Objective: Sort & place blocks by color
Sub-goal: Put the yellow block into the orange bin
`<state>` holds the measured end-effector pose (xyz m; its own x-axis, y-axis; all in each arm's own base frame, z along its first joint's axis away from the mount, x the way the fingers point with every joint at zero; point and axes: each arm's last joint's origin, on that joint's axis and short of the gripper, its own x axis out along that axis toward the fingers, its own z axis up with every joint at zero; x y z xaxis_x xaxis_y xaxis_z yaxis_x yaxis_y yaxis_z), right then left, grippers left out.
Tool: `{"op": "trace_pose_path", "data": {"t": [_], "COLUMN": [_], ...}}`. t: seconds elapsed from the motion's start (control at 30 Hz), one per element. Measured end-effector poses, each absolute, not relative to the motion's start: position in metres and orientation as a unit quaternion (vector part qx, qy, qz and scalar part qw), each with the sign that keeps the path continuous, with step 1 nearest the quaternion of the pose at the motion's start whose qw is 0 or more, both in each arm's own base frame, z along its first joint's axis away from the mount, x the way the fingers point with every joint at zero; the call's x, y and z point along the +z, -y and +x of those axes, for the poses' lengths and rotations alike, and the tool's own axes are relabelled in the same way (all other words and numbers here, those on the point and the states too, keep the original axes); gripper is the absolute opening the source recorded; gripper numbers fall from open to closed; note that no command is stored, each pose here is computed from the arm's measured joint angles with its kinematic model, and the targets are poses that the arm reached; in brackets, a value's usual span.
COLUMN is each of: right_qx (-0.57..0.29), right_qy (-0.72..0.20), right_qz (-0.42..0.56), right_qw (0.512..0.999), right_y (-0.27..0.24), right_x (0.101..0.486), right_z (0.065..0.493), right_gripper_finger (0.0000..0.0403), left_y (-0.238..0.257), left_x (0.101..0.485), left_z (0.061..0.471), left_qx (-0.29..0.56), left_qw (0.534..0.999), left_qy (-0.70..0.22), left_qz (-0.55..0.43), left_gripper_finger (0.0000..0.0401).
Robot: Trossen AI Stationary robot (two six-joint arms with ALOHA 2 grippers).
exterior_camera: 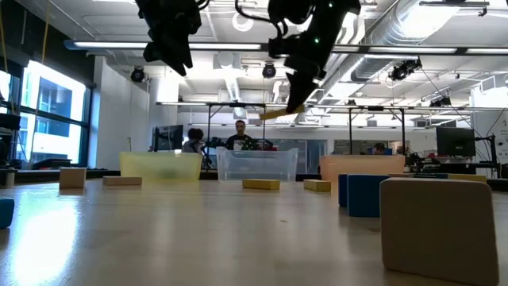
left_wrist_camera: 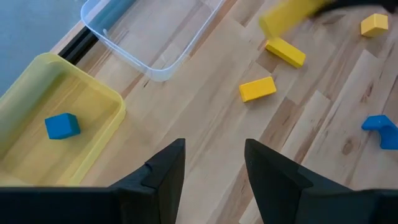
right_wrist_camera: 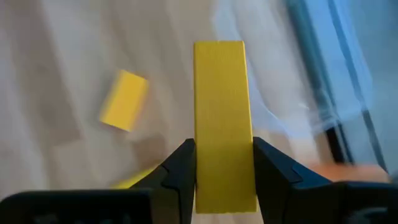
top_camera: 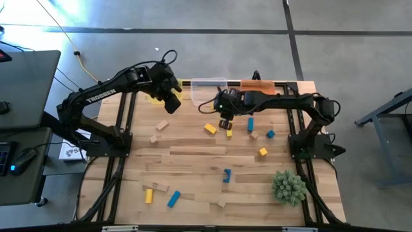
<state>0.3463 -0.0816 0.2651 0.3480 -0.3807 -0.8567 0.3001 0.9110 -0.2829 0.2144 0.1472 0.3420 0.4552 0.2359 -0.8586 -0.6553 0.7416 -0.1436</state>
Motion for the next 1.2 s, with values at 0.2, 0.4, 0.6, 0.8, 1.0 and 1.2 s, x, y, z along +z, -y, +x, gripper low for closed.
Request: {"op": "trace_pose_path", "data": {"t": [0.2, 0.4, 0.6, 0.8, 1.0, 1.2], "right_qx": [-0.241, -0.286, -0.320, -0.365, -0.418, -0.403], "right_qy": [-0.582, -0.627, -0.652, -0.629, -0.564, -0.512], "right_qz": [-0.017, 0.001, 0.033, 0.077, 0.108, 0.148], "right_qw": [0.777, 0.725, 0.687, 0.682, 0.704, 0.744], "right_y": [0.110, 0.141, 0.169, 0.185, 0.196, 0.214], "right_x": [0.261, 0.258, 0.258, 0.250, 0.245, 0.230], "right_z": [0.327, 0.304, 0.279, 0.245, 0.217, 0.205], "right_gripper_finger": [0.0103, 0.0103, 0.0103, 0.0103, 0.0103, 0.0103], "left_y": [-0.147, -0.147, -0.147, -0.147, -0.147, -0.148], "left_x": [0.342, 0.342, 0.342, 0.342, 0.342, 0.342], "left_z": [0.214, 0.214, 0.214, 0.214, 0.214, 0.214], "left_qx": [0.272, 0.272, 0.272, 0.272, 0.273, 0.283], "left_qw": [0.820, 0.820, 0.820, 0.820, 0.820, 0.817], "left_qy": [-0.446, -0.446, -0.446, -0.446, -0.445, -0.445], "left_qz": [-0.235, -0.235, -0.235, -0.235, -0.234, -0.233], "left_gripper_finger": [0.0157, 0.0157, 0.0157, 0.0157, 0.0157, 0.0157]}}
